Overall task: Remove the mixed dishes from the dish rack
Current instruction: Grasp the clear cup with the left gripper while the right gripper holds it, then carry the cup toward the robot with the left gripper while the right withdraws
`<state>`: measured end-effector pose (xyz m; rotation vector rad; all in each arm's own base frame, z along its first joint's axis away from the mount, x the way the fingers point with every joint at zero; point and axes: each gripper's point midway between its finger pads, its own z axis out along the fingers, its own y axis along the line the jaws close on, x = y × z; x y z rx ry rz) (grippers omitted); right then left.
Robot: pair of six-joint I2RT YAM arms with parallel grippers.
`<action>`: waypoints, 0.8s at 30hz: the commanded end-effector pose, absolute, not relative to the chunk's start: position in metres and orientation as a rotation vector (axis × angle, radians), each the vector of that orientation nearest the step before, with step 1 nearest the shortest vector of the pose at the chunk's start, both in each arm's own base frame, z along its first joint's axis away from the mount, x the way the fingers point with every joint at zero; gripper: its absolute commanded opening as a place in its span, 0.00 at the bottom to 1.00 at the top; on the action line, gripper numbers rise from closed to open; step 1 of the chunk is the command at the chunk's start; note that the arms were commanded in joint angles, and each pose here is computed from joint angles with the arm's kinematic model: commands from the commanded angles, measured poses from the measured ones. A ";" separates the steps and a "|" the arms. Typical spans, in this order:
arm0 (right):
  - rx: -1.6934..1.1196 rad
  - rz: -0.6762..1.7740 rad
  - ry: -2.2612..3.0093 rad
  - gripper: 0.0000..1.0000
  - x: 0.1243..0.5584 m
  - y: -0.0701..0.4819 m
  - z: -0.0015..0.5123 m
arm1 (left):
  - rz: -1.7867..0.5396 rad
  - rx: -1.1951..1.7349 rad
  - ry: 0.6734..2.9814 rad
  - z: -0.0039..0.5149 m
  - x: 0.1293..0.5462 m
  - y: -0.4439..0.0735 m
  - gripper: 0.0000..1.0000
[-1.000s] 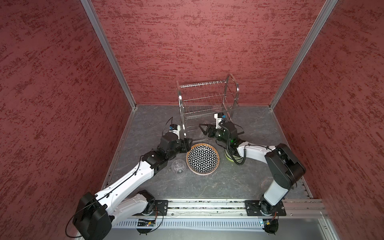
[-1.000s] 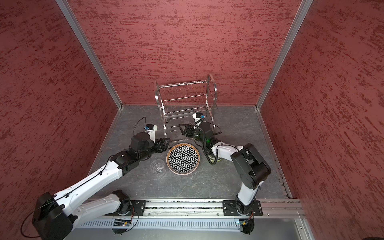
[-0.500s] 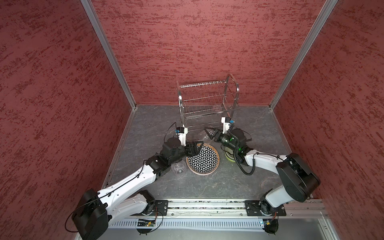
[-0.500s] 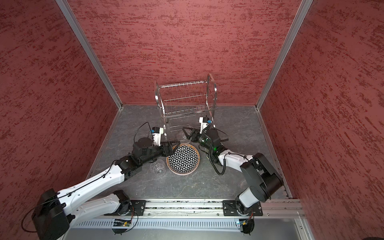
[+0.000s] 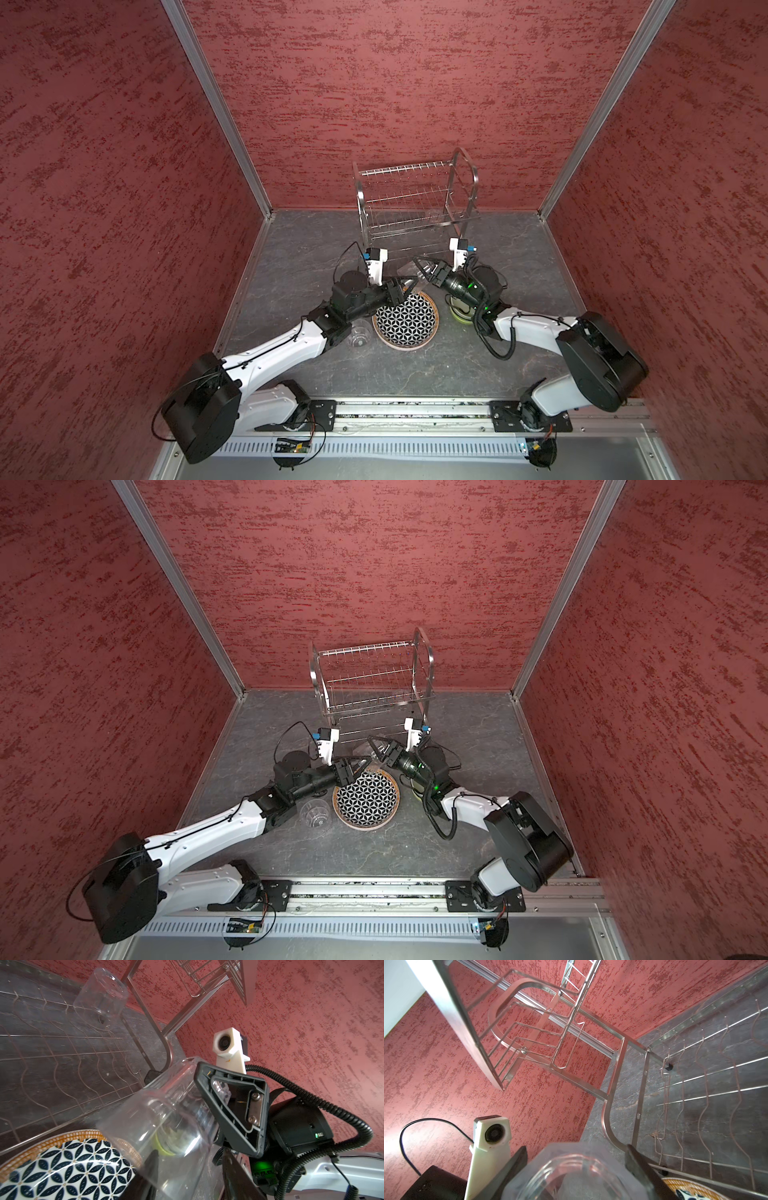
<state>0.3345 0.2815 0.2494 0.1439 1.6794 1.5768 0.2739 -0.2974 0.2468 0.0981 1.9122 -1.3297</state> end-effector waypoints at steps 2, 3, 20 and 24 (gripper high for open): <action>0.124 1.693 1.539 0.13 0.321 0.277 0.287 | -1.463 0.142 1.737 0.297 0.272 -0.311 0.35; 0.124 1.701 1.534 0.13 0.320 0.277 0.288 | -1.474 0.144 1.727 0.300 0.272 -0.313 0.30; 0.146 1.640 1.482 0.99 0.308 0.257 0.297 | -1.400 0.292 1.854 0.303 0.247 -0.328 0.00; 0.176 1.558 1.499 0.99 0.307 0.245 0.291 | -1.342 0.305 1.880 0.302 0.236 -0.316 0.00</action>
